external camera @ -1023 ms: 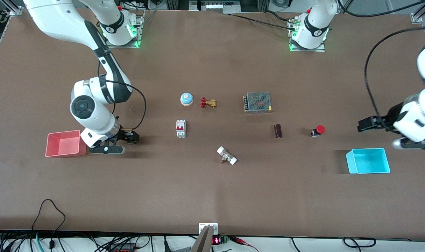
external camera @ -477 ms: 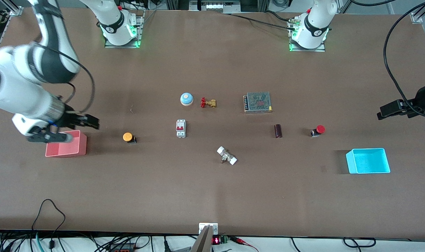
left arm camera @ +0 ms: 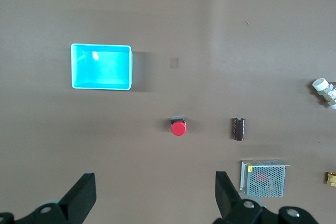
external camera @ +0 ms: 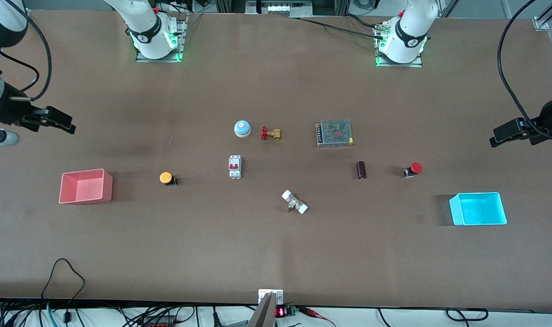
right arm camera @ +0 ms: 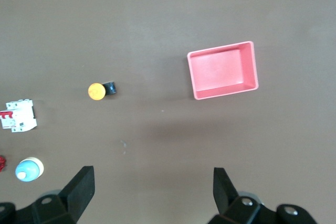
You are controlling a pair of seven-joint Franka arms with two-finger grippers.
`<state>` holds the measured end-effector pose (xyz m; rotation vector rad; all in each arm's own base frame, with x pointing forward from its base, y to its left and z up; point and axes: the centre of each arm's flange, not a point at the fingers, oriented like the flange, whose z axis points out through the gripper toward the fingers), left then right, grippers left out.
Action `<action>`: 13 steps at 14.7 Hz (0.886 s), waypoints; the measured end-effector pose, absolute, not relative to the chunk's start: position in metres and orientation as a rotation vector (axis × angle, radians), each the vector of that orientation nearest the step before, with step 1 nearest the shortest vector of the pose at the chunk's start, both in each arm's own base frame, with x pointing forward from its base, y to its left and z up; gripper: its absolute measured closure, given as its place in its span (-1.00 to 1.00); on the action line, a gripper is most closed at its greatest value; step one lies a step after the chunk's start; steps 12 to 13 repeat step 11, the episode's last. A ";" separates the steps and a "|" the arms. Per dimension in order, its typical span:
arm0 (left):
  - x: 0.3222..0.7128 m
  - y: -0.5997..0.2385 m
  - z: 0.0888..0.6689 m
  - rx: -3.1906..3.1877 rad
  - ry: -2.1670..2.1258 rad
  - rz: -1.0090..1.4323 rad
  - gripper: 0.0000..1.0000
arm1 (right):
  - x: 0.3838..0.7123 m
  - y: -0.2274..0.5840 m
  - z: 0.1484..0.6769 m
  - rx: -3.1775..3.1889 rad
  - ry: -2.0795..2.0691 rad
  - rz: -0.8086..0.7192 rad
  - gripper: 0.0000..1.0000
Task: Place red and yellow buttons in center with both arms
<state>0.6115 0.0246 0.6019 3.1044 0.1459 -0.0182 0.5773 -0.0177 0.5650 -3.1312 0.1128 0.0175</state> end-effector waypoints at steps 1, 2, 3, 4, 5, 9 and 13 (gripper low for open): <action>0.611 0.026 0.602 3.105 0.149 -0.018 -1.00 | 0.576 -0.025 0.567 -3.130 0.131 0.017 -1.00; 0.610 0.026 0.602 3.105 0.150 -0.019 -1.00 | 0.573 -0.031 0.568 -3.129 0.149 0.036 -1.00; 0.610 0.026 0.603 3.105 0.150 -0.019 -1.00 | 0.570 -0.035 0.569 -3.127 0.159 0.059 -1.00; 0.609 0.026 0.604 3.105 0.150 -0.018 -1.00 | 0.569 -0.036 0.570 -3.126 0.162 0.070 -1.00; 0.607 0.026 0.606 3.106 0.150 -0.014 -1.00 | 0.568 -0.036 0.571 -3.126 0.161 0.074 -1.00; 0.602 0.025 0.612 3.107 0.142 -0.019 -1.00 | 0.568 -0.032 0.571 -3.126 0.152 0.080 -1.00; 0.602 0.025 0.611 3.107 0.140 -0.027 -1.00 | 0.568 -0.032 0.571 -3.126 0.151 0.081 -1.00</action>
